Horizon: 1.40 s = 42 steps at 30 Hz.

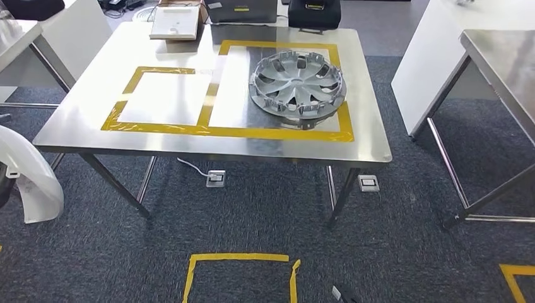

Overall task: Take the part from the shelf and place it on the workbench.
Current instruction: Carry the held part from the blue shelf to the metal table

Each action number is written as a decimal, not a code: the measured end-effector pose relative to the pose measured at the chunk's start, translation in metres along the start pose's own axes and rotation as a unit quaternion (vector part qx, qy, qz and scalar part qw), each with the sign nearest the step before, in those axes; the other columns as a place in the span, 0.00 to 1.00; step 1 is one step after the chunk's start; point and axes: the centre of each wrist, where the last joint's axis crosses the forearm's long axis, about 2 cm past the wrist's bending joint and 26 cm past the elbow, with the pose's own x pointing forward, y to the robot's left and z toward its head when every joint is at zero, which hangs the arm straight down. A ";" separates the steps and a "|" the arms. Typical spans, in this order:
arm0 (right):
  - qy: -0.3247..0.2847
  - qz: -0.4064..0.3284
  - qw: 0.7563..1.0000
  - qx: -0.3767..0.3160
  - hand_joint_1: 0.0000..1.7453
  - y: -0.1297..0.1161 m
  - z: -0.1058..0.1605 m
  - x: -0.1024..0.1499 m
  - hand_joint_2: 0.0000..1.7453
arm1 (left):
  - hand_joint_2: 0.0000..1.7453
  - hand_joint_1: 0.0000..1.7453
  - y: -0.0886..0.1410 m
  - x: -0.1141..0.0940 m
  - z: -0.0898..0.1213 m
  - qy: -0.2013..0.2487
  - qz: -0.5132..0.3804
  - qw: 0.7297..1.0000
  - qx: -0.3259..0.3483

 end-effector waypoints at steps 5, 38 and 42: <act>0.003 0.004 1.000 0.000 0.00 0.000 0.000 0.002 0.00 | 1.00 1.00 0.001 0.001 0.000 -0.004 -0.001 1.000 0.000; 0.016 0.008 1.000 -0.006 0.00 0.000 0.000 0.004 0.00 | 1.00 1.00 -0.005 0.003 0.006 0.004 -0.002 1.000 0.002; 0.016 0.005 1.000 -0.006 0.00 0.000 0.000 0.004 0.00 | 1.00 1.00 -0.005 0.003 0.006 0.003 -0.001 1.000 0.003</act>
